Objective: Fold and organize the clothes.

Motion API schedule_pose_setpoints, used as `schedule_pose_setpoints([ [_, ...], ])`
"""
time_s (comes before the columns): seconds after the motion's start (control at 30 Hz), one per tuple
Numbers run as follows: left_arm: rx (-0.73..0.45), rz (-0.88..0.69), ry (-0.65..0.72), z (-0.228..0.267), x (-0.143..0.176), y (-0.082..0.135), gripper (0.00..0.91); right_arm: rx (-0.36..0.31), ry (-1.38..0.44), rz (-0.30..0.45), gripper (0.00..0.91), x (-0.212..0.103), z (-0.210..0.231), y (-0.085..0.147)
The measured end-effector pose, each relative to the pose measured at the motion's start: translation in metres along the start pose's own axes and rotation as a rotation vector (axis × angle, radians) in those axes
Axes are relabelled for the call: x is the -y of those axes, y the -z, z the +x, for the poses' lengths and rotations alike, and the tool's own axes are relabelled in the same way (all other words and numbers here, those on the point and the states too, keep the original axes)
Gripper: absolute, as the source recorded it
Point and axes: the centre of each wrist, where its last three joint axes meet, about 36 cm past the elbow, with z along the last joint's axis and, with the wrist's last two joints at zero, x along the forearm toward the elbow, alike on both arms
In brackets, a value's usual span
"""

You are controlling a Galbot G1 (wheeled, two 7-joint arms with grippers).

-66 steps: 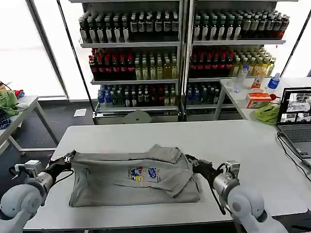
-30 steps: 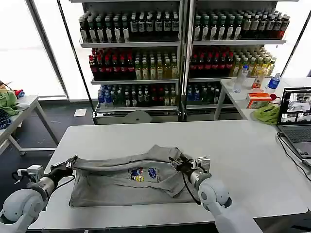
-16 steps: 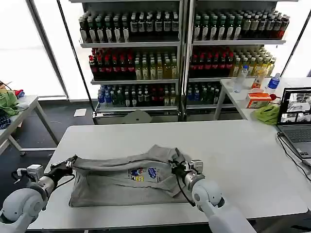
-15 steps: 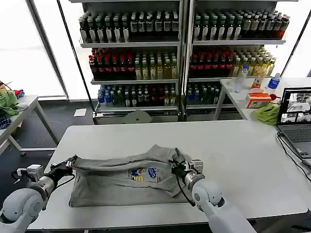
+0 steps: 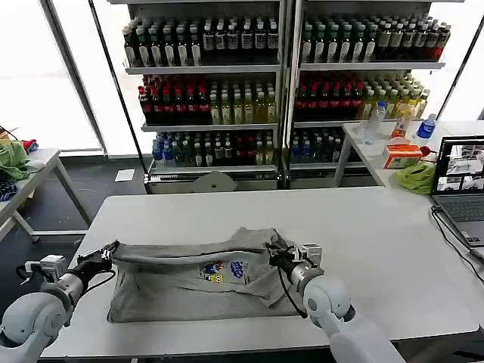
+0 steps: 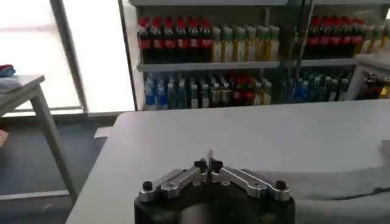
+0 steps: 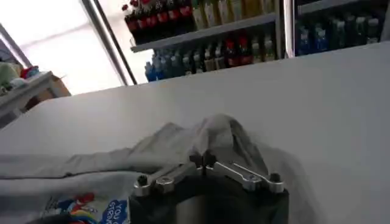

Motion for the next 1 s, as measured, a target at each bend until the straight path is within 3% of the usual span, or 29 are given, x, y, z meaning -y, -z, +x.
schedule_pose_setpoints([
  [0.53, 0.014, 0.013, 0.017, 0.012, -0.001, 0.007, 0.000, 0.093, 0.053, -0.048, 0.000, -0.011, 0.060, 0.013],
  [0.8, -0.008, 0.018, 0.021, 0.028, 0.001, 0.007, 0.000, 0.112, 0.071, -0.072, 0.000, -0.019, 0.095, 0.004],
  [1.0, -0.038, 0.014, 0.029, 0.044, 0.003, 0.001, 0.000, 0.088, 0.058, -0.072, 0.000, -0.019, 0.118, -0.013],
])
